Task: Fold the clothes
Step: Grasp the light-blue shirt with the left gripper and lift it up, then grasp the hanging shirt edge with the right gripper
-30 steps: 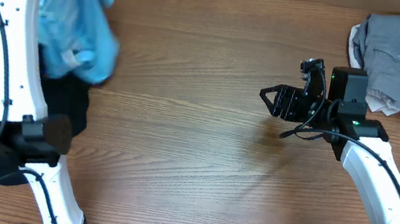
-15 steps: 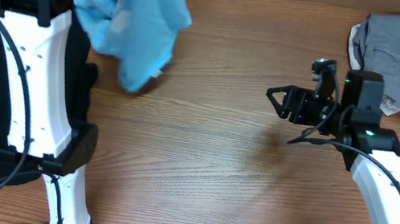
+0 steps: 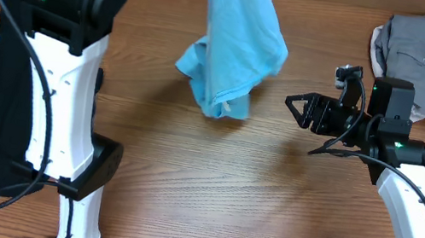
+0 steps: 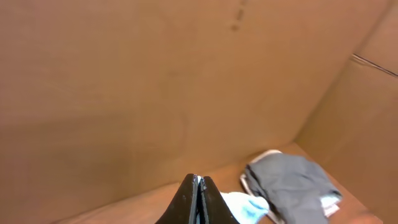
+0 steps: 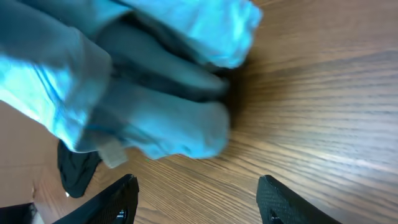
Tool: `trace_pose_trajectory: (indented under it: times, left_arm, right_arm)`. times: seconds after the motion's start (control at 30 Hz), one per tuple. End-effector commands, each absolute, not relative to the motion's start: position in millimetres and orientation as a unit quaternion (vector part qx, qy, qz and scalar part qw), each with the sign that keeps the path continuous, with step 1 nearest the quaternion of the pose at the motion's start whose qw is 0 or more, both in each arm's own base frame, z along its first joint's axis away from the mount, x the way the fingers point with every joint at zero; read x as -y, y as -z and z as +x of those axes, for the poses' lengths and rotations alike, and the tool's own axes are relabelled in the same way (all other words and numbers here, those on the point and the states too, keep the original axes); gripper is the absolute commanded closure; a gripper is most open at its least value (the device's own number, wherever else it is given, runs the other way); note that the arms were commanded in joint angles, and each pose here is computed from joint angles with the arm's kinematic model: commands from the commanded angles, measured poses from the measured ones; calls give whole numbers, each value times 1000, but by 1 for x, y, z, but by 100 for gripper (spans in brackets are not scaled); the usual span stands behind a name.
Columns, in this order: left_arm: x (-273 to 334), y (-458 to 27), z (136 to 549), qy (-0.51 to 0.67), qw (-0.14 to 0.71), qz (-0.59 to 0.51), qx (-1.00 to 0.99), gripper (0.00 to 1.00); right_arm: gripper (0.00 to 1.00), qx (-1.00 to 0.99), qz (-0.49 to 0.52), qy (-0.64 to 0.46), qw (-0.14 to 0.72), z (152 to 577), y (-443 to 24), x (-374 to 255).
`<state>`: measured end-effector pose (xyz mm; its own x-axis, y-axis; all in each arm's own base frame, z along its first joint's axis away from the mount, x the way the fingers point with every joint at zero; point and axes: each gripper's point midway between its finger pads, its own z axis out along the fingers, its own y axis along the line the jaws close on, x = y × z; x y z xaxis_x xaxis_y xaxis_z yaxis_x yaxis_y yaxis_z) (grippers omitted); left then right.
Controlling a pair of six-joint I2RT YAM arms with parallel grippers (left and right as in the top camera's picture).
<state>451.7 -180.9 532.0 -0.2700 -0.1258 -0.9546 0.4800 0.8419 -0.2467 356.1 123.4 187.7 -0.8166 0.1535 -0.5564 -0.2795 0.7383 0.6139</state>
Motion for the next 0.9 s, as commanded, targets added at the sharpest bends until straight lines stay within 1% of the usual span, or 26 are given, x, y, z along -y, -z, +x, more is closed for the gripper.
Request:
trace_pose_trajectory:
  times: [0.0, 0.27, 0.4, 0.43, 0.6, 0.87]
  left_arm:
    - [198, -540, 433, 280, 590, 143, -744, 96]
    - [211, -530, 425, 287, 568, 155, -755, 96]
    - [219, -530, 419, 308, 558, 173, -751, 96]
    - [220, -530, 417, 310, 556, 176, -751, 96]
    - [220, -522, 415, 304, 545, 184, -759, 96]
    - [219, -514, 413, 303, 531, 182, -770, 96]
  right_arm:
    - [34, -855, -68, -396, 327, 358, -217, -135]
    - [35, -814, -133, -423, 375, 365, -243, -162]
    - [34, -806, -149, -425, 383, 375, -239, -173]
    - [30, -806, -151, -426, 382, 377, -236, -175]
    - [30, -801, -157, -430, 387, 386, -230, -179]
    - [30, -775, -179, -424, 433, 401, -243, -182]
